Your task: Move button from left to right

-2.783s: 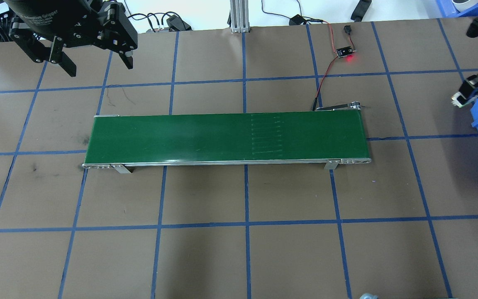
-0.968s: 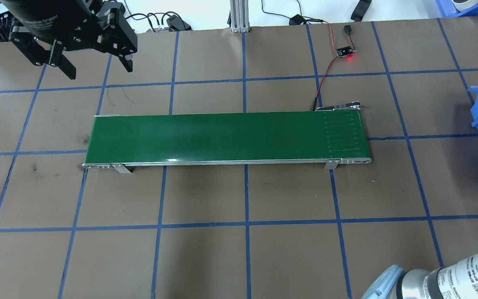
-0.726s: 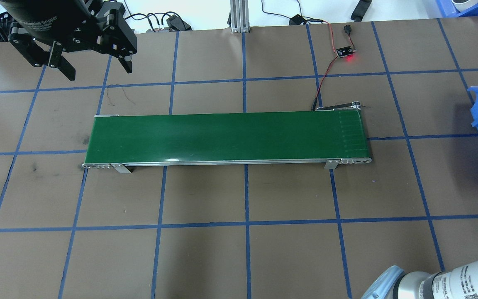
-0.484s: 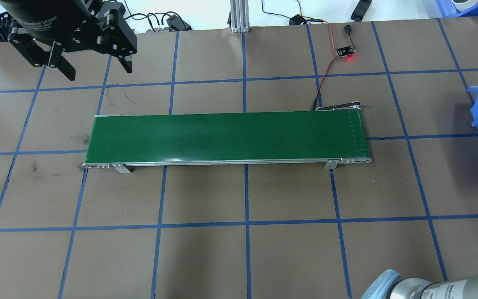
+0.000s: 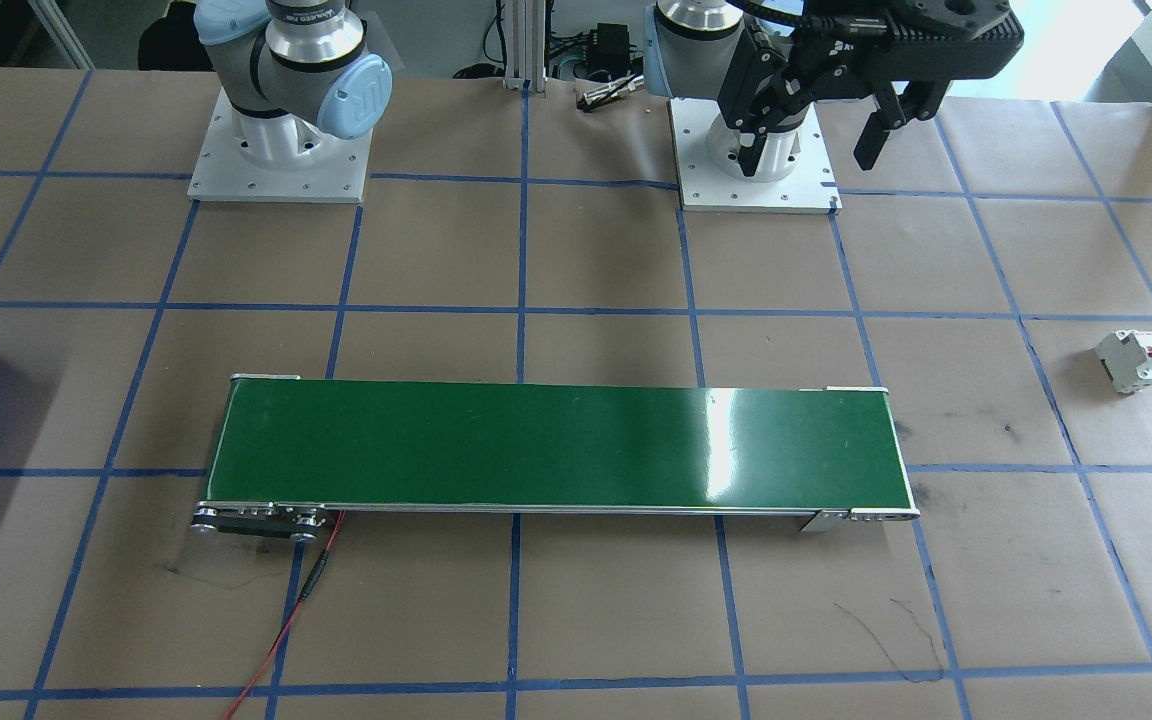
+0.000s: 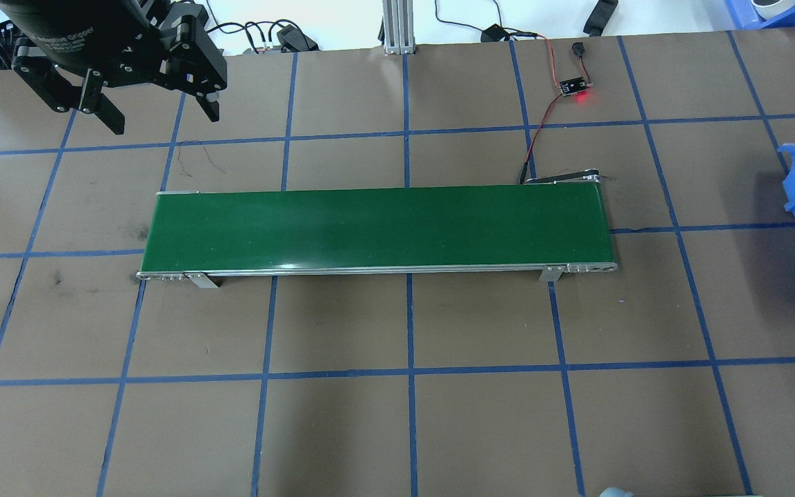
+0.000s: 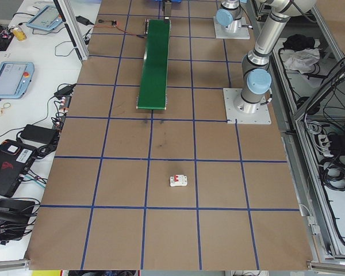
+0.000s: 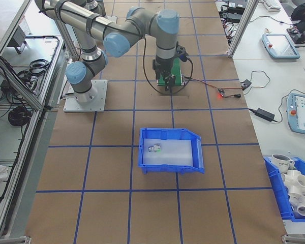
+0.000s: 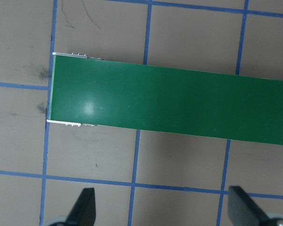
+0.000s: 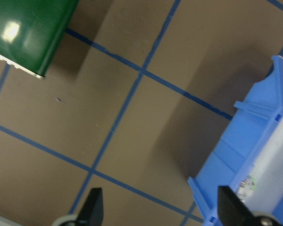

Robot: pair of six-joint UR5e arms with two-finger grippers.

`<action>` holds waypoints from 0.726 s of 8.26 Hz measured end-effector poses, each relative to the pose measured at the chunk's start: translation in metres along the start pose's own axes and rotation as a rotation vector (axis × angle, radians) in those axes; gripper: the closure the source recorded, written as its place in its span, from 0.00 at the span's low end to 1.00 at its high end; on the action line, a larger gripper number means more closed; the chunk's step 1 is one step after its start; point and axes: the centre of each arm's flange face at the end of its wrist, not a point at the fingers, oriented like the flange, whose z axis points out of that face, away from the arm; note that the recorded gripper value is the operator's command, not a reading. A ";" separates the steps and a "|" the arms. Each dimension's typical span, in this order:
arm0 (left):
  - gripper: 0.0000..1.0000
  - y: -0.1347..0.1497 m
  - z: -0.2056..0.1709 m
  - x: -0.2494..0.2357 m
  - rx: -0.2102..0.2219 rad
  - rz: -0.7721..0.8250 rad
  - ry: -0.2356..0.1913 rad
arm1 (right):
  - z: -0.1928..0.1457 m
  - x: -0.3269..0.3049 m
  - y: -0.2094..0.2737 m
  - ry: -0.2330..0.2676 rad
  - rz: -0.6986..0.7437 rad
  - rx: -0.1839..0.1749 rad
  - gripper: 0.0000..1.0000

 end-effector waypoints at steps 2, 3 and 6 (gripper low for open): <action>0.00 0.000 0.000 0.000 0.000 -0.001 0.000 | -0.025 -0.098 -0.056 0.007 0.148 0.017 0.00; 0.00 0.000 0.000 0.000 0.000 -0.001 0.001 | -0.029 -0.143 -0.080 0.006 0.228 0.025 0.00; 0.00 0.000 0.000 0.000 0.000 -0.001 0.002 | -0.029 -0.223 -0.118 -0.030 0.416 0.045 0.00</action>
